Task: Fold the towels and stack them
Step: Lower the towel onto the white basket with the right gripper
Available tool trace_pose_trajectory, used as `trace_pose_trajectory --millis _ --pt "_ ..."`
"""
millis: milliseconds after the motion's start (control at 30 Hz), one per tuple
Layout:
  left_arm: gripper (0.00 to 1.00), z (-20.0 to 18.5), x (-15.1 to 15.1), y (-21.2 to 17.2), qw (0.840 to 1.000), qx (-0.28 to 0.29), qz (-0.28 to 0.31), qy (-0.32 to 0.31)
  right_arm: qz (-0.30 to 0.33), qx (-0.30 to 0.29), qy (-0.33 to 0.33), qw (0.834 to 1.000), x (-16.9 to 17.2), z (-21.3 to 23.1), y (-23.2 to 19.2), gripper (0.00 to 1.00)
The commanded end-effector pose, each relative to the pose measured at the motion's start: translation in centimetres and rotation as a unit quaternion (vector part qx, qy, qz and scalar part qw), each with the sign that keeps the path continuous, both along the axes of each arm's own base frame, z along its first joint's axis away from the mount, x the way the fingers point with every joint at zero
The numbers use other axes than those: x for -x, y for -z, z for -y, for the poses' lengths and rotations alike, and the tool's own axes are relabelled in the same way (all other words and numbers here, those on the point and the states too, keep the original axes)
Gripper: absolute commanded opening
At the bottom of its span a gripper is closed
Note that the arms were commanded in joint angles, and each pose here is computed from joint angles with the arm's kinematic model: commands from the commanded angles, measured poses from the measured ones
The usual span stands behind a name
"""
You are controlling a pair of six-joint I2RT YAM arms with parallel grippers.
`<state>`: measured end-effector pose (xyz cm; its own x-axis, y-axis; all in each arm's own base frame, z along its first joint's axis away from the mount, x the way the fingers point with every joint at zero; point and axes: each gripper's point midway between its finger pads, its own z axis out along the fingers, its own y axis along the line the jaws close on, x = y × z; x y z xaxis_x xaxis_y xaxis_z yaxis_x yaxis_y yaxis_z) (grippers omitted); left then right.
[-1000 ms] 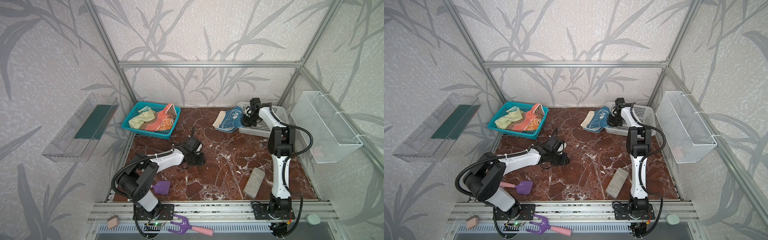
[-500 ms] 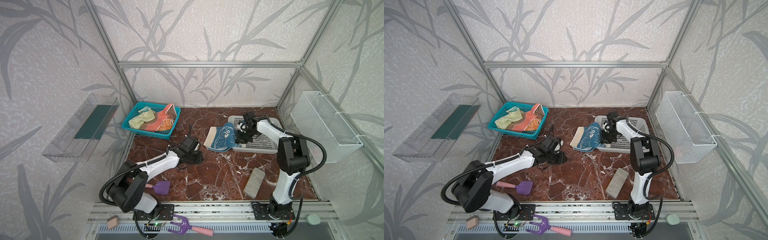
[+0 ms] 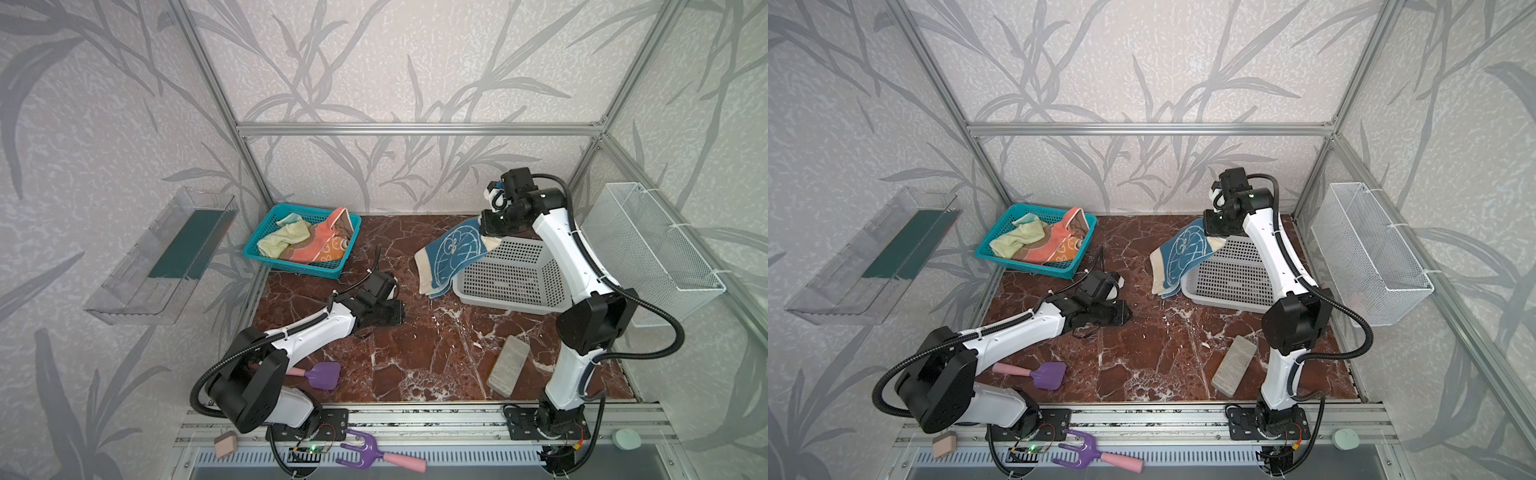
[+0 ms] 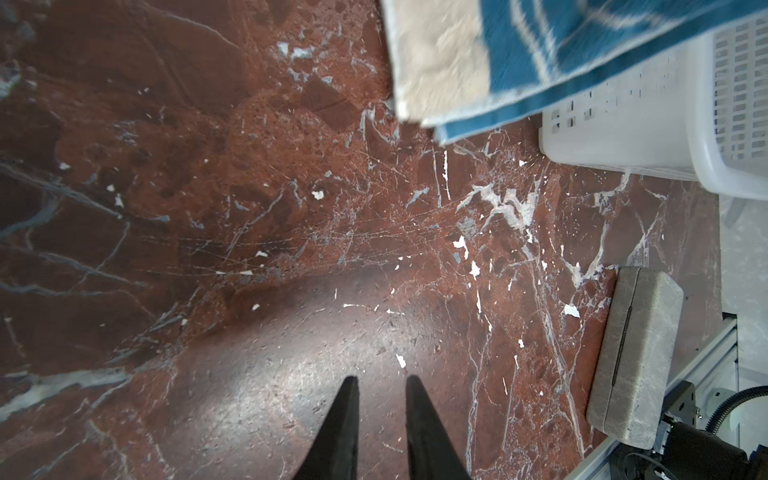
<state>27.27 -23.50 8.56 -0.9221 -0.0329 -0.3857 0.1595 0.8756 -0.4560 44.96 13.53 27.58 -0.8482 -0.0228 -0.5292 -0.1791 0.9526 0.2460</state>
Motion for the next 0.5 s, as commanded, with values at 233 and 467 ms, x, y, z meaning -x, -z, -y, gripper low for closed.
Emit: trace_pose_trajectory --millis 233,467 --pt "0.22 0.4 -1.2 0.0 1.0 -0.006 0.012 0.006 0.012 0.057 0.023 0.998 2.0 2.8 -4.1 0.0" --pt "0.22 0.4 -1.4 0.4 1.0 -0.003 0.008 0.011 0.035 0.07 0.052 0.996 3.1 5.5 -6.5 0.0"
